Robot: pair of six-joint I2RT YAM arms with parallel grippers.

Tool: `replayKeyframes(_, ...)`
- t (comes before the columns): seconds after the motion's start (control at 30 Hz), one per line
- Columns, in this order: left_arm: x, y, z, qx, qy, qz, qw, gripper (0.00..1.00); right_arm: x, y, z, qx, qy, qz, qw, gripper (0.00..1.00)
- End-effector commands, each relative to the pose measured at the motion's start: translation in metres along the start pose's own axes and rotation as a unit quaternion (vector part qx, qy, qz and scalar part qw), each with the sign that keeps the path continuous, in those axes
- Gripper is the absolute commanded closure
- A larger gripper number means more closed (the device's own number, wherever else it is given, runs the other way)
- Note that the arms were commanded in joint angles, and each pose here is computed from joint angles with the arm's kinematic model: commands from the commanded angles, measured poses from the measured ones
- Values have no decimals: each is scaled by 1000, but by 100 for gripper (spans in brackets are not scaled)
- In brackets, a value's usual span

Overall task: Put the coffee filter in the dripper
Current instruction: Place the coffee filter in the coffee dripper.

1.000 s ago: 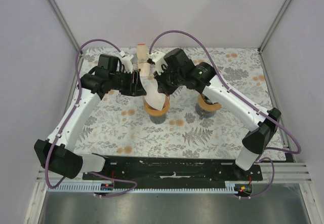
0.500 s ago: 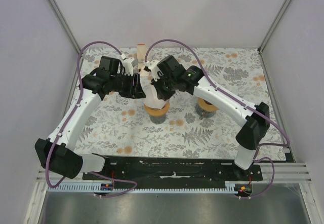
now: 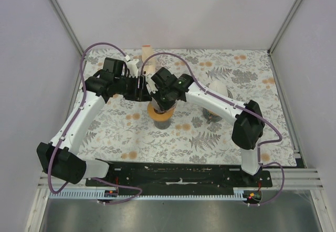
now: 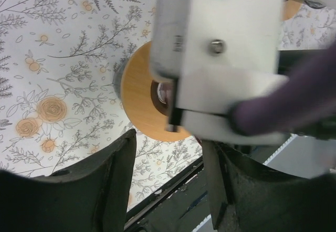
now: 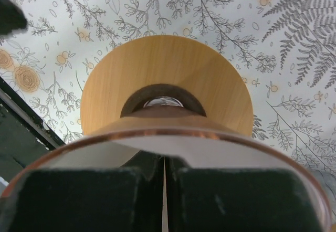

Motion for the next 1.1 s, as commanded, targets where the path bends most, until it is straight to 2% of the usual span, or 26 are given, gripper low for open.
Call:
replayKeyframes(0.0,-21,14,-9,-24,-51,6,998,40,10,-5,18,33,12,0,999,100)
replayKeyframes(0.23,-14,-5,5,10,-59,-15,998,42,10,-1,19,33,6,7,999,100)
replayKeyframes(0.4,-13,-8,11,16,-65,-17,998,48,15,-1,26,39,26,8,999,100)
replayKeyframes(0.53,-8,-14,16,22,-58,-23,998,64,20,0,26,29,52,19,998,100)
replayKeyframes(0.6,-4,-17,18,25,-51,-23,998,76,19,9,16,5,51,24,998,100)
replayKeyframes(0.7,0,-19,18,24,-40,-17,999,87,14,25,-8,-42,45,33,998,100)
replayKeyframes(0.93,-2,-14,10,11,-27,4,1000,94,3,37,-47,-99,17,39,994,100)
replayKeyframes(1.07,-4,-10,7,5,-28,10,1000,95,2,37,-54,-104,13,35,994,100)
Point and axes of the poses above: each gripper's point midway between its finger pads, its own z axis out along the fingers, its own x axis along the line the jaws close on, y = z × x, the point moved 7 cm from there along -z, back along the fingers, and after that the axes turned 8 degrees about -z, right-handed, at the moved point
